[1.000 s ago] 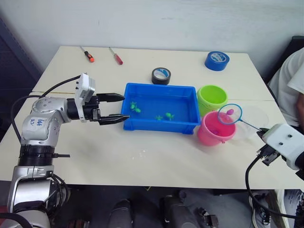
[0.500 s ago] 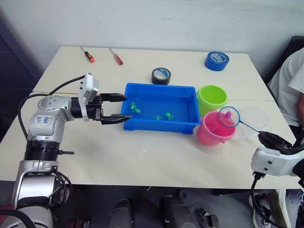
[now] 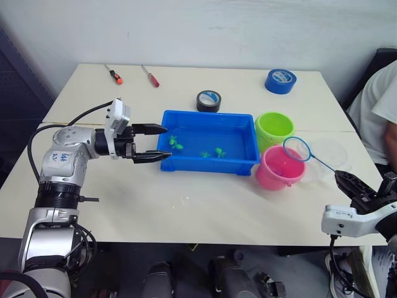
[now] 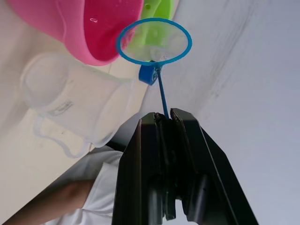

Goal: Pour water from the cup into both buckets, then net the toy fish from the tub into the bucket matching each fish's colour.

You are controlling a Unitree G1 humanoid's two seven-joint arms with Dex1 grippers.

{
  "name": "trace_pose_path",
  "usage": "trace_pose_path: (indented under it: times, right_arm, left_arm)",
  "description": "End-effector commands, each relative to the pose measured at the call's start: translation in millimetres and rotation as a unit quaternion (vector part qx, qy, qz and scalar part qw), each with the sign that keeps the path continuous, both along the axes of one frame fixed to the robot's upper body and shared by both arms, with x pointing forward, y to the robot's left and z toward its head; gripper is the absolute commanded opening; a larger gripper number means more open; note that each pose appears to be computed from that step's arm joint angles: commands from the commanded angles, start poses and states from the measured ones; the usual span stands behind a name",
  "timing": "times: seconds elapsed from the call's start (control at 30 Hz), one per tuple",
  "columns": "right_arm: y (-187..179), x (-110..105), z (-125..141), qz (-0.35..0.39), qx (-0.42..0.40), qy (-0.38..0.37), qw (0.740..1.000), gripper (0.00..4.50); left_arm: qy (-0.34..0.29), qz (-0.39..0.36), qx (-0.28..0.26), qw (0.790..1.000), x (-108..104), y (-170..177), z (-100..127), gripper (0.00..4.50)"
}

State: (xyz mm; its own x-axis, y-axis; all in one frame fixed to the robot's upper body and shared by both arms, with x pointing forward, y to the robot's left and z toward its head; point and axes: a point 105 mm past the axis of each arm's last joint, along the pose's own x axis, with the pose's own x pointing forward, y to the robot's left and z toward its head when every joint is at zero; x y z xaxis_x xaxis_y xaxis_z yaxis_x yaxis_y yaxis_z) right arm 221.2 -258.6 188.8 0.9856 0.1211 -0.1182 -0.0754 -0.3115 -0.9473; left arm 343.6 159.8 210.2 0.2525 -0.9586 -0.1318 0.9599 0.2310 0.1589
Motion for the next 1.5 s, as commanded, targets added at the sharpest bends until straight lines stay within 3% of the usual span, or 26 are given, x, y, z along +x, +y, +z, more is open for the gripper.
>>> trace_pose_path:
  times: [0.03, 0.23, 0.3, 0.43, 0.57, 0.7, 1.0, 1.3, 1.5]
  right_arm:
    - [9, 0, 20, 0.018, 0.03, -0.031, 0.999, 0.0]
    - [33, 27, 68, 0.064, 0.113, -0.068, 0.989, 0.0]
    - [44, 47, 75, 0.072, 0.199, -0.04, 0.977, 0.0]
    - [67, 71, 67, 0.087, 0.3, 0.055, 0.948, 0.0]
    - [85, 86, 53, 0.087, 0.352, 0.144, 0.921, 0.0]
    - [97, 105, 40, 0.073, 0.358, 0.199, 0.909, 0.0]
    - [109, 142, 30, 0.044, 0.321, 0.22, 0.92, 0.0]
    - [102, 148, 19, 0.033, 0.251, 0.227, 0.941, 0.0]
    - [105, 139, 6, 0.032, 0.251, 0.265, 0.93, 0.0]
  left_arm:
    - [-0.025, -0.004, 0.001, 1.0, 0, -1, 11, 4.47]
    - [-0.028, 0.033, -0.021, 0.999, 4, 12, 17, 4.47]
    - [-0.033, 0.077, -0.026, 0.996, 10, 28, 20, 4.47]
    - [-0.04, 0.13, -0.011, 0.991, 10, 50, 18, 4.47]
    - [-0.03, 0.143, 0.001, 0.989, 0, 61, 10, 4.47]
    - [-0.022, 0.151, 0.014, 0.988, -10, 67, 3, 4.47]
    - [-0.023, 0.163, 0.005, 0.986, -22, 62, 1, 4.47]
    - [-0.021, 0.17, -0.002, 0.985, -30, 59, 3, 4.47]
    - [-0.019, 0.172, -0.006, 0.985, -33, 56, 2, 4.47]
